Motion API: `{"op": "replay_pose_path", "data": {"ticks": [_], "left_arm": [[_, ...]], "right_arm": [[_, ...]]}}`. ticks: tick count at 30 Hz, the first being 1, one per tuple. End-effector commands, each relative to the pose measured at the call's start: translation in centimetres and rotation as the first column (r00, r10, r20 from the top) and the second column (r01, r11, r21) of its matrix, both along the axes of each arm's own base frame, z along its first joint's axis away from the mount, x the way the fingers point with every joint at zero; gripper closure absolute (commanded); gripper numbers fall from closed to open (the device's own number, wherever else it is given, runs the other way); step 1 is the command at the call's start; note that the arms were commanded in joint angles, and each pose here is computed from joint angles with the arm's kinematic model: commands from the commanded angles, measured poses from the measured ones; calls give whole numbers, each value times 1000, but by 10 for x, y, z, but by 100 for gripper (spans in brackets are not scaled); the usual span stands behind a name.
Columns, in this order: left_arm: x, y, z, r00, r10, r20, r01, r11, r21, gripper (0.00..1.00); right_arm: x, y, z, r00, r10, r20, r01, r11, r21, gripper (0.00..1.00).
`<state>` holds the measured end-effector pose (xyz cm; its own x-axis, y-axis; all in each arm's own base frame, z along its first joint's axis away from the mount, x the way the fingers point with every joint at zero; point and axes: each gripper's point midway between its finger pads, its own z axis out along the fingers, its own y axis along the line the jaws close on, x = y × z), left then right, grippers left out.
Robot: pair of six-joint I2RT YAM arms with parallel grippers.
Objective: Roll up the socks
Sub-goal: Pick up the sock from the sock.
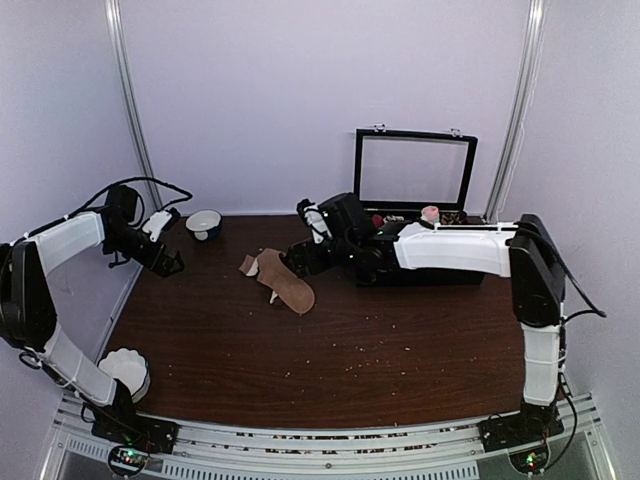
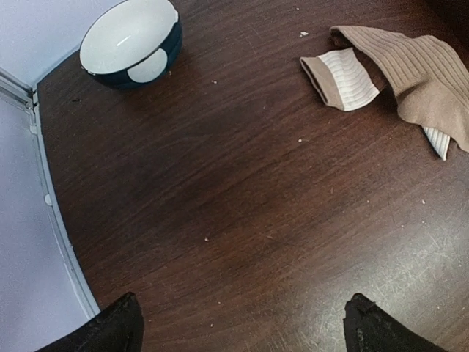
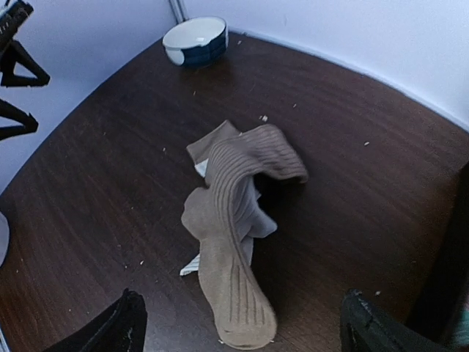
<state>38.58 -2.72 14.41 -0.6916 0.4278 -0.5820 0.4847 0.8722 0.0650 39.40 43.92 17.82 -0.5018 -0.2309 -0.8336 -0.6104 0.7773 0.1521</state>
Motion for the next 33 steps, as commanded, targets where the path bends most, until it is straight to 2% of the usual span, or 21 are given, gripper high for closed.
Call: {"op": "replay_pose_path", "data": {"ticks": [1,7,13,15,18,24,26,33], "left_arm": [[-10,-4,6,999,-42,-3,42,999,-7,2],[-24,-9,9,997,-80,-17,80,997,-19,2],[-39,-14,10,992,-122,-31,122,992,-27,2],[-42,-16,12,991,-130,-27,129,991,-33,2],[-44,-18,14,990,-139,-20,138,990,-41,2],[-41,-18,18,991,-133,-18,132,990,-46,2],[-41,-18,19,991,-130,-14,130,990,-46,2],[-43,-17,15,992,-122,-26,121,992,-46,2]], "right_arm": [[5,18,-30,993,40,-112,-42,999,-17,10],[12,36,-75,976,63,-211,-71,997,-33,16],[11,33,-99,959,74,-274,-71,997,18,23],[8,33,-100,954,88,-286,-78,996,47,30],[4,34,-97,949,113,-293,-92,992,85,46],[-3,32,-91,946,139,-294,-108,987,120,93],[-3,31,-85,948,140,-285,-108,986,127,99],[0,29,-37,966,147,-212,-120,984,133,100]]}}
